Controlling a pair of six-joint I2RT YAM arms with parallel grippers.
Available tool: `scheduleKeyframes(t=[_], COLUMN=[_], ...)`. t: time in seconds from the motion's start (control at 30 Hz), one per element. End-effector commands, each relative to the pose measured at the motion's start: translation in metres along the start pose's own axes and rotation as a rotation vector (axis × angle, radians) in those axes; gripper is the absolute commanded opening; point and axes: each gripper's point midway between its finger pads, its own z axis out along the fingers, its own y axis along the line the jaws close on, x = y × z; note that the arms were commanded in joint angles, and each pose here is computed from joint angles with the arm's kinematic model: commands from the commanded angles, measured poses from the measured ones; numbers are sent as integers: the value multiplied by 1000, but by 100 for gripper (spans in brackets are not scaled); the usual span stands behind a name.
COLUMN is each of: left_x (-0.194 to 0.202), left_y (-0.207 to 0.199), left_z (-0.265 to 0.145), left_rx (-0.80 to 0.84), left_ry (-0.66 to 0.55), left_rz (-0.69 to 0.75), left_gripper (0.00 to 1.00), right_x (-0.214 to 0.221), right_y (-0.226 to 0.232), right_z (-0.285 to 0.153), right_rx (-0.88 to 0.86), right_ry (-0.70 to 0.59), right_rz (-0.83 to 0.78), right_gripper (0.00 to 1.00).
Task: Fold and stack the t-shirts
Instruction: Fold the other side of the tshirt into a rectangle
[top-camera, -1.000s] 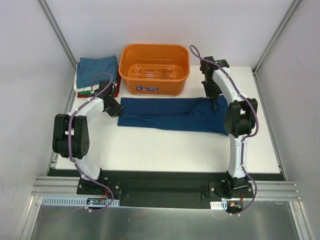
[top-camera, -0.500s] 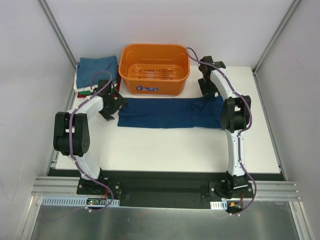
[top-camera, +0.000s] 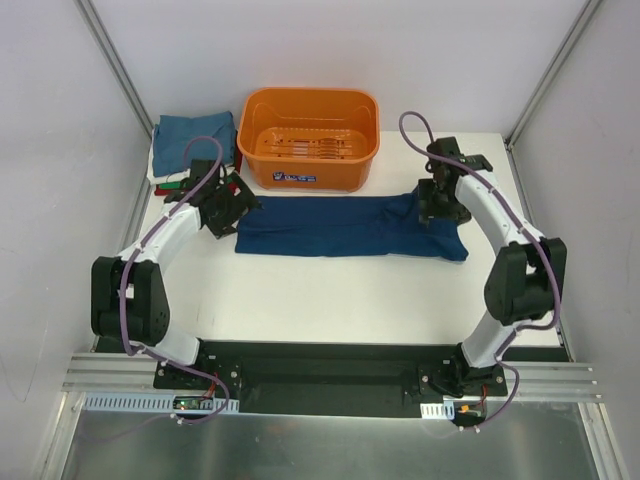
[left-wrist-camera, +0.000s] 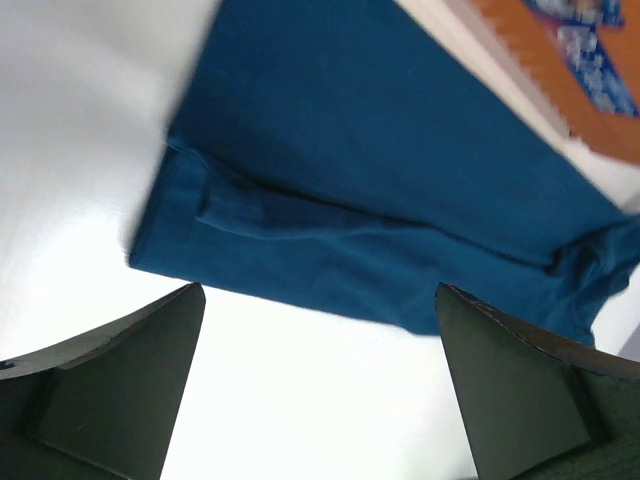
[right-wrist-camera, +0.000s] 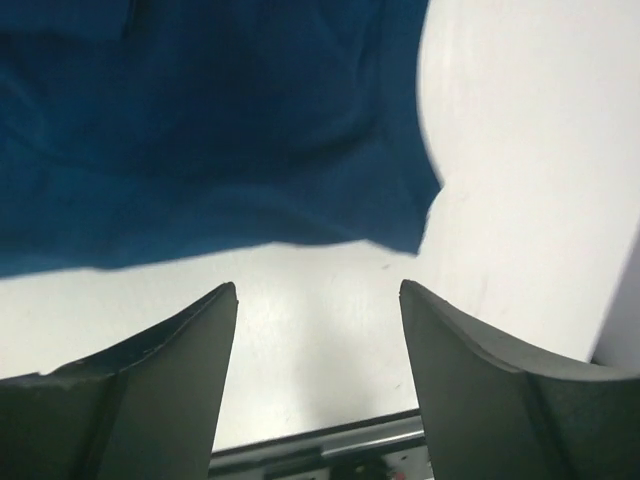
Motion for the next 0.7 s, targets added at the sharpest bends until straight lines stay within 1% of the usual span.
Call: scheduleKeyframes(t=[0.0, 0.07, 0.17, 0.23, 0.3, 0.37, 0.47, 0.53, 0.67], left_x=[29, 38, 40, 43, 42, 43, 46, 55, 88], left_y=[-19, -16, -8, -2, 2, 6, 19, 36, 66], left_z=[11, 26, 45, 61, 74, 80, 78, 71, 52], left_rx=[62, 44, 5, -22, -42, -54, -78, -111, -186], left_ry=[137, 178, 201, 223, 238, 248, 262, 286, 395], left_rz=[59, 66, 65, 63, 55, 47, 25, 16, 13], left_gripper=[99, 99, 99, 99, 99, 99, 99, 99, 99], right_x=[33, 34, 33, 33, 32, 31, 36, 48, 70], right_y=[29, 37, 37, 32, 22, 16, 5, -3, -12], right_z=[11, 19, 36, 52, 65, 76, 91, 99, 100], right_rx=[-195, -235, -248, -236, -223, -209, -186, -155, -131], right_ry=[66, 91, 135, 173, 196, 219, 262, 312, 372], right_rz=[130, 169, 181, 199, 233, 259, 282, 292, 313], right_gripper=[67, 62, 59, 59, 56, 55, 54, 54, 55])
